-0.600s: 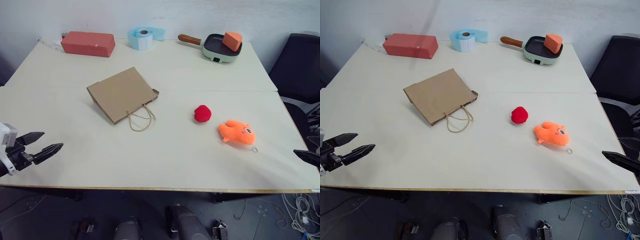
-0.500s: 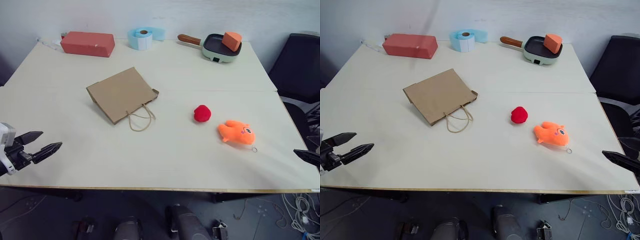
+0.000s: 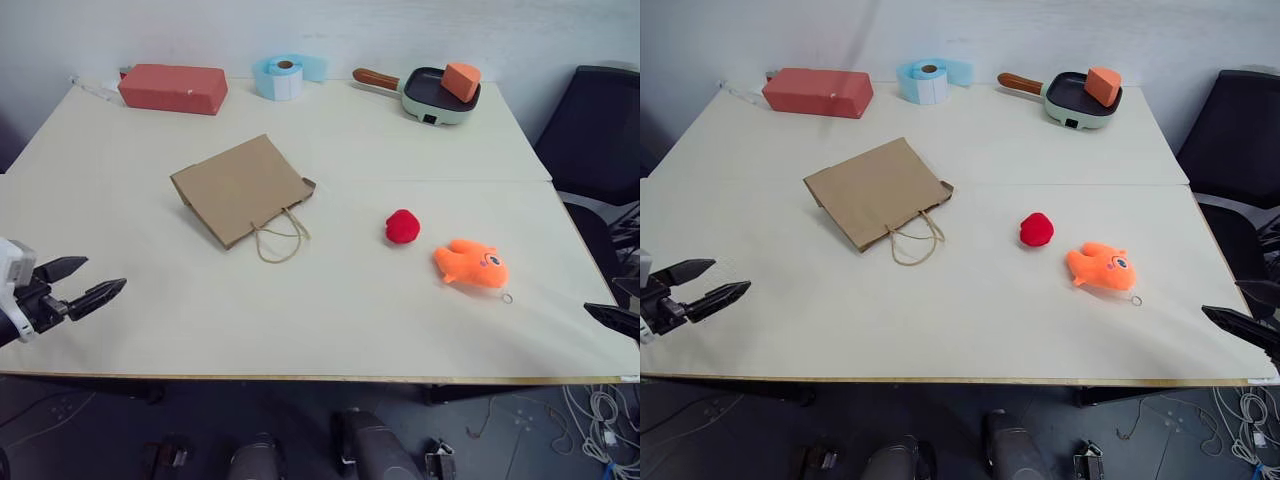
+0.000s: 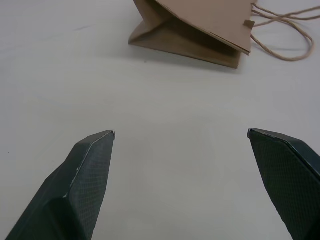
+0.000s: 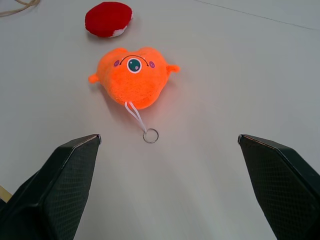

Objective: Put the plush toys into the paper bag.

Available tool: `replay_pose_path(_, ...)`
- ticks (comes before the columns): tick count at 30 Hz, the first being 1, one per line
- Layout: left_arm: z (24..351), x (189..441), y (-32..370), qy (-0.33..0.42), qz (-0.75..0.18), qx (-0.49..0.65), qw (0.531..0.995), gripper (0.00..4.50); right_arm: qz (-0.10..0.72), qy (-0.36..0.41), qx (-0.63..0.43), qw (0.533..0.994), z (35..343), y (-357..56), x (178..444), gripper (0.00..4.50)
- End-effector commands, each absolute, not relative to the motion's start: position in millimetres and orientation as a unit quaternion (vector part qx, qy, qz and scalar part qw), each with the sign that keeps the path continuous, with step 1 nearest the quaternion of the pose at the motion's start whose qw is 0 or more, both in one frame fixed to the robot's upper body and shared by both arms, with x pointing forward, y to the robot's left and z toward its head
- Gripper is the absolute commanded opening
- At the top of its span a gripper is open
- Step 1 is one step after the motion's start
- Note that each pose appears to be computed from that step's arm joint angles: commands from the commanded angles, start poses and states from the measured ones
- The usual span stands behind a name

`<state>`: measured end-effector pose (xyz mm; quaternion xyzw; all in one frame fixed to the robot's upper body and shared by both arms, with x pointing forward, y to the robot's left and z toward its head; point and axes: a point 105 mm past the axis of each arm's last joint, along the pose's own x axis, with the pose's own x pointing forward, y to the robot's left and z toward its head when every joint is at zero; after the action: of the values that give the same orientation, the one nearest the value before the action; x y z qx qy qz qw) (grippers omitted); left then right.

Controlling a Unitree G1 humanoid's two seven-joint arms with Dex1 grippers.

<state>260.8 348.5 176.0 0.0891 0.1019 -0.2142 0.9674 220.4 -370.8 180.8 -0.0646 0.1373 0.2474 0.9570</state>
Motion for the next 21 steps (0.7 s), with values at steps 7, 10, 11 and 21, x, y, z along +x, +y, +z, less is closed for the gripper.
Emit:
replay_pose_path(7, 206.6, 284.8, 296.8, 0.095, -0.343, 0.16, 0.921, 4.46, 0.304, 0.087, -0.1, 0.943, 213.2, -321.4, 221.6, 4.5)
replay_pose_path(10, 210.7, 296.7, 264.2, 0.097, -0.413, 0.205, 0.882, 4.46, 0.363, 0.078, -0.11, 0.922, 217.3, -280.7, 222.6, 4.5)
replay_pose_path(11, 209.4, 301.8, 253.5, 0.098, -0.433, 0.222, 0.868, 4.46, 0.38, 0.075, -0.115, 0.915, 216.5, -266.6, 223.4, 4.5)
replay_pose_path(21, 193.9, 370.2, 175.2, 0.085, -0.489, 0.338, 0.799, 4.46, 0.486, 0.031, -0.155, 0.86, 207.7, -172.4, 228.8, 4.5)
